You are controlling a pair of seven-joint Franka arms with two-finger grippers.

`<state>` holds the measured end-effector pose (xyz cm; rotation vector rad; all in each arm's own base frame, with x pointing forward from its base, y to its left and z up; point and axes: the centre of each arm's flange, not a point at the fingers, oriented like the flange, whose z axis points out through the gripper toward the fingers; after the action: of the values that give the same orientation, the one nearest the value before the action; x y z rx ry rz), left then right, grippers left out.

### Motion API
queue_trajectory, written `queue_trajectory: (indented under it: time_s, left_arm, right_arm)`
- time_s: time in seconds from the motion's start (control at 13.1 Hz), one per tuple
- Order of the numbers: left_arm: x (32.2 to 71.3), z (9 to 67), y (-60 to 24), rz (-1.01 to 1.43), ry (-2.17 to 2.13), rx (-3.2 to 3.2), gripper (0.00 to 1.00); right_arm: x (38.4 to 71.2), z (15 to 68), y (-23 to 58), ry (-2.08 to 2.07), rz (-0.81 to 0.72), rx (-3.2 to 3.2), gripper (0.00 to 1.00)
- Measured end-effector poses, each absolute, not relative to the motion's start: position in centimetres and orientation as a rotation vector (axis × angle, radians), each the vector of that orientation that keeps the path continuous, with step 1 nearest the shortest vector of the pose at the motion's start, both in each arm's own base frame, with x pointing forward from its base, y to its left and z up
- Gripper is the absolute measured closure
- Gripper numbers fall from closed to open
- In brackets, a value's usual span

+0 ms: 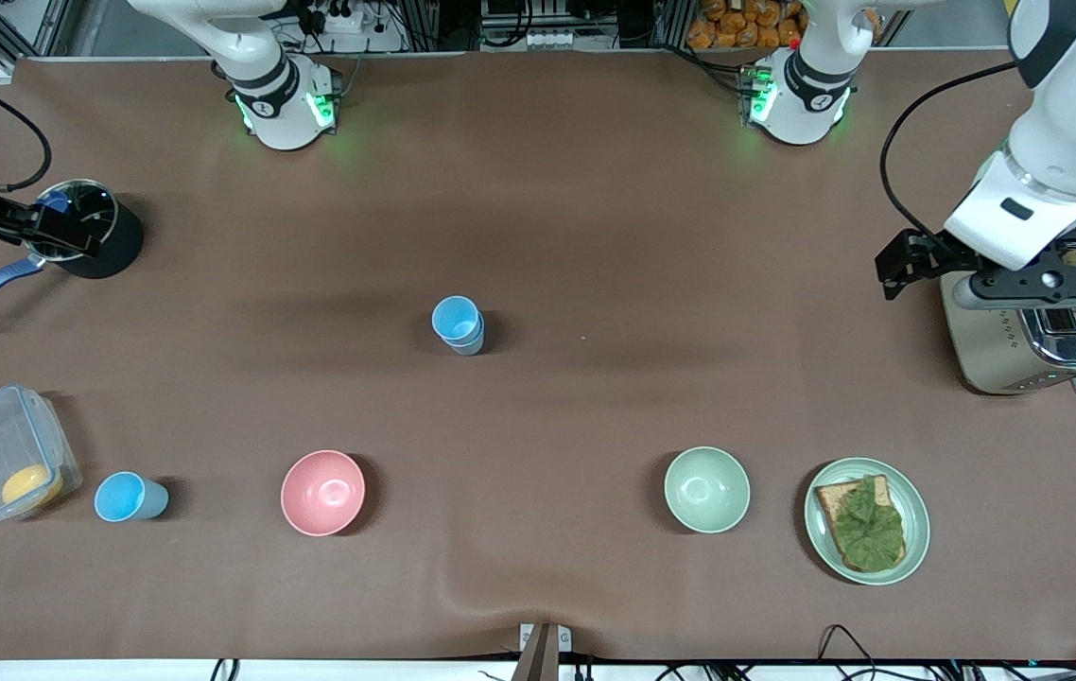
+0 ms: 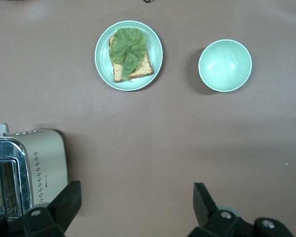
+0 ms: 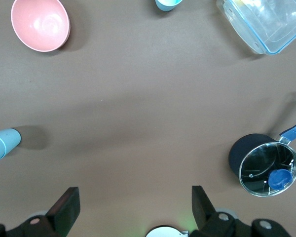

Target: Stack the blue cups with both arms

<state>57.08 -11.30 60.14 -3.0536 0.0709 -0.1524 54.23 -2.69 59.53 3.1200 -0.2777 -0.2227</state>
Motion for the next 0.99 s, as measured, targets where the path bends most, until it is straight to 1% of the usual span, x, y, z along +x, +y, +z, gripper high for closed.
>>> queue_trajectory:
  time_s: [0.31, 0.54, 0.76, 0.99]
  left_arm:
    - [56.9, 60.3, -10.8, -0.142, 0.076, -3.052, 0.00]
    - [55.1, 61.5, -11.2, -0.073, 0.056, -3.078, 0.00]
    - [53.4, 63.4, -10.4, -0.054, -0.019, -3.103, 0.00]
    - [52.0, 64.0, -9.1, 0.031, -0.078, -3.097, 0.00]
  right_arm:
    - [54.2, 59.9, -2.2, -0.263, -0.221, 3.121, 0.00]
    - [54.0, 59.8, -2.1, -0.261, -0.252, 3.118, 0.00]
    - [54.0, 59.9, -2.1, -0.261, -0.250, 3.118, 0.00]
    - [54.0, 60.0, -2.1, -0.261, -0.244, 3.119, 0.00]
